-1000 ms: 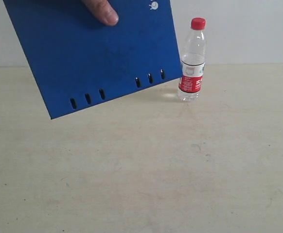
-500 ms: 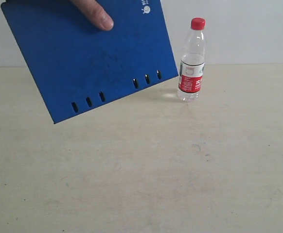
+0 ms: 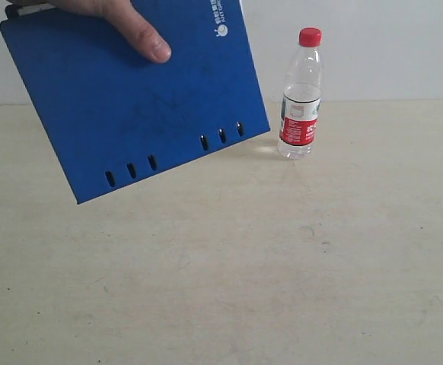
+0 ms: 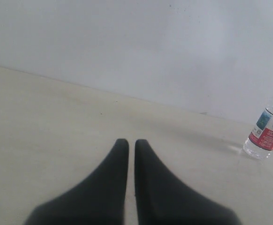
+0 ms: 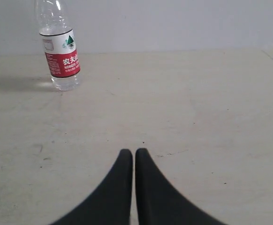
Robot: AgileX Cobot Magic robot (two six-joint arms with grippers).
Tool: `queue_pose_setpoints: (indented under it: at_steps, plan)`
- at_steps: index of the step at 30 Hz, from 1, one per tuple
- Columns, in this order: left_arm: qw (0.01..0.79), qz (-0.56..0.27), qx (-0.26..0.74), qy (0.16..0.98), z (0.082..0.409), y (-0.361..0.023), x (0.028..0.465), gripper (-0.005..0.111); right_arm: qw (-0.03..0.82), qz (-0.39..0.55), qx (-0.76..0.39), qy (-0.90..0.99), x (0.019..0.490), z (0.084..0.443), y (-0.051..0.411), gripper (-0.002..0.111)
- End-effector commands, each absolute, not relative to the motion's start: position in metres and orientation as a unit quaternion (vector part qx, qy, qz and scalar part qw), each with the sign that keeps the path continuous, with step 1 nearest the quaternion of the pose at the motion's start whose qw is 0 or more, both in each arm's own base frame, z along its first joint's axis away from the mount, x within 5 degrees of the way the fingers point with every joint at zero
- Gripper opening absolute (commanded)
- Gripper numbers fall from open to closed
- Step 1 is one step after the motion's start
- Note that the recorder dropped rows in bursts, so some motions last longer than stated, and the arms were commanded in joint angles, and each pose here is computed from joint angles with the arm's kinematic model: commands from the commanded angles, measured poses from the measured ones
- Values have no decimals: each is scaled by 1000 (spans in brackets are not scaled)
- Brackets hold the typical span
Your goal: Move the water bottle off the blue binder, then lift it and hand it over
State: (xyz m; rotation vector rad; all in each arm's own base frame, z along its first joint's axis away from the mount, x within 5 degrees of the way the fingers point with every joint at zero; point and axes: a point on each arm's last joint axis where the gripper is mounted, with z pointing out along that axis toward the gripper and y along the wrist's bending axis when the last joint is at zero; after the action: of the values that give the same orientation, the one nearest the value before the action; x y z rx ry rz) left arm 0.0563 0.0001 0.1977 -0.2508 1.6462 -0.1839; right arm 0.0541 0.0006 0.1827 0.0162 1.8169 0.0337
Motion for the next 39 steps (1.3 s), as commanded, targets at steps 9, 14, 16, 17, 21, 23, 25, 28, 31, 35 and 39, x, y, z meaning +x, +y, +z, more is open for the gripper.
queue_pose_setpoints:
  at_steps: [9, 14, 16, 17, 21, 23, 25, 28, 31, 35, 39]
  plan:
    - [669, -85, -116, 729, 197, 0, 56, 4, 607, 0, 6, 794, 53, 181, 0, 0]
    - [669, -85, -116, 729, 197, 0, 56, 4, 609, 4, 10, 793, 53, 182, 0, 0]
    - [669, -85, -116, 729, 197, 0, 56, 4, 609, 6, 11, 793, 53, 182, 0, 0]
    - [669, -85, -116, 729, 197, 0, 56, 4, 609, 6, 11, 793, 53, 182, 0, 0]
    - [669, -85, -116, 729, 197, 0, 56, 4, 609, 6, 11, 793, 53, 182, 0, 0]
    - [669, -85, -116, 729, 197, 0, 56, 4, 609, 6, 11, 793, 53, 182, 0, 0]
    - [669, -85, -116, 729, 197, 0, 56, 4, 609, 6, 11, 793, 53, 182, 0, 0]
    - [669, -85, -116, 729, 197, 0, 56, 4, 609, 7, 12, 793, 53, 182, 0, 0]
    - [669, -85, -116, 729, 197, 0, 56, 4, 609, 7, 12, 793, 53, 182, 0, 0]
    - [669, -80, -110, 731, 197, 0, 56, 4, 609, 7, 12, 793, 53, 182, 0, 0]
    - [668, -80, -111, 732, 197, 0, 56, 4, 609, 7, 12, 793, 53, 182, 0, 0]
